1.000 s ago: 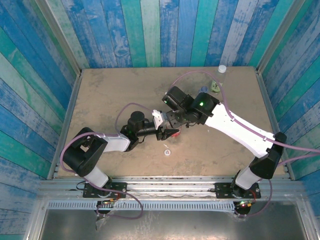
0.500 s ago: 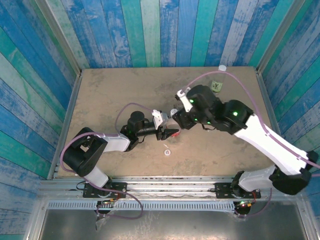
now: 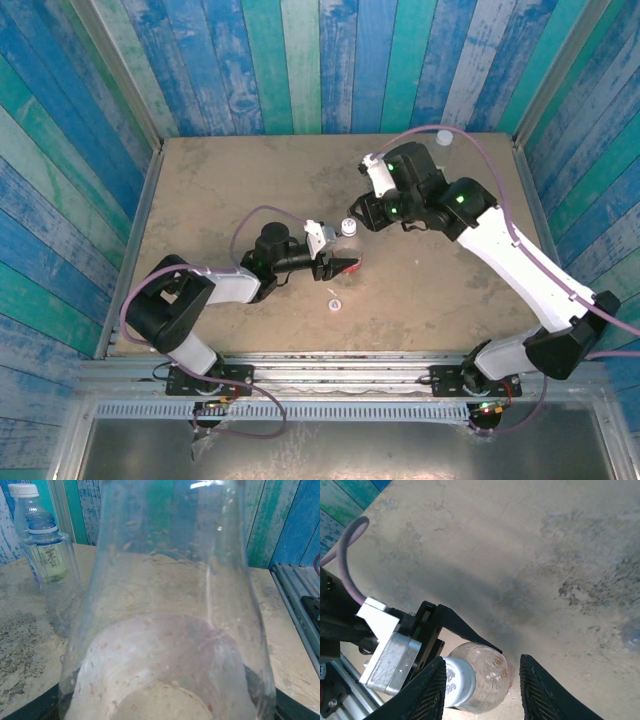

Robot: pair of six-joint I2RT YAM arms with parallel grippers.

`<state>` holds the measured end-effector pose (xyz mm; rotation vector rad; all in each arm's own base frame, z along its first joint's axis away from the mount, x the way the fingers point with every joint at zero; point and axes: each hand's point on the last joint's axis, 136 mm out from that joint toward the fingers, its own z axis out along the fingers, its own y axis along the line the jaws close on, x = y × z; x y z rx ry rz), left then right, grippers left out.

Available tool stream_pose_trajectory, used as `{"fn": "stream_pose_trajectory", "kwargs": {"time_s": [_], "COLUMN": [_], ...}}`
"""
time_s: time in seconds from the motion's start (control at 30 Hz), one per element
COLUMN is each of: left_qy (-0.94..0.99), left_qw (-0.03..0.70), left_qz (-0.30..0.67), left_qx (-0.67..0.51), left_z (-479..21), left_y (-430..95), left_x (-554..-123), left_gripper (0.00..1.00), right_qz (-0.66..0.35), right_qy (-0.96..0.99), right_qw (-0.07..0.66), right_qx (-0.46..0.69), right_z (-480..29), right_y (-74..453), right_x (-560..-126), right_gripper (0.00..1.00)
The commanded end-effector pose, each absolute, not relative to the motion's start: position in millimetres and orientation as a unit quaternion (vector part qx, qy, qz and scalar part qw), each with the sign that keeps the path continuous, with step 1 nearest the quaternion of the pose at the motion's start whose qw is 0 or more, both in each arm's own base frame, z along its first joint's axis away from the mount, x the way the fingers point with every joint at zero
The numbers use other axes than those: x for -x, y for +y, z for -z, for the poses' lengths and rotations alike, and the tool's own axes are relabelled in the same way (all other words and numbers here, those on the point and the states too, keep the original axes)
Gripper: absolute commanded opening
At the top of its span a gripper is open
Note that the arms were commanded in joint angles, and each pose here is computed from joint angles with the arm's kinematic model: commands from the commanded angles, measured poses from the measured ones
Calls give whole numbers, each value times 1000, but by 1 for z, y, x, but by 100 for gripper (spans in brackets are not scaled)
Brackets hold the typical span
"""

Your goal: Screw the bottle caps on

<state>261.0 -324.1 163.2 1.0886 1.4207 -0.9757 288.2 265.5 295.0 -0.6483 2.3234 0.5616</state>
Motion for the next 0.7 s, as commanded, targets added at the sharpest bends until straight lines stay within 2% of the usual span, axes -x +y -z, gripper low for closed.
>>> {"fn": "stream_pose_trajectory", "kwargs": {"time_s": [0.0, 0.23, 0.67], "left_qy": [610, 610, 614], "left_qw": [508, 509, 510], "left_qz": [399, 399, 394], "left_qx": [-459, -458, -457], "left_z": [-148, -149, -149], "left_y": [-324, -323, -323], "left_x": [-262, -262, -263], "left_gripper": [65, 65, 65], "right_qz": [-252, -265, -275], "right_qy": [884, 888, 891], "right_qw": [312, 289, 265], "right_qx": [238, 240, 244], "right_z": [-302, -292, -278], "right_y": [272, 278, 277], "right_x": [-286, -286, -274], "right_gripper": [40, 33, 32]}}
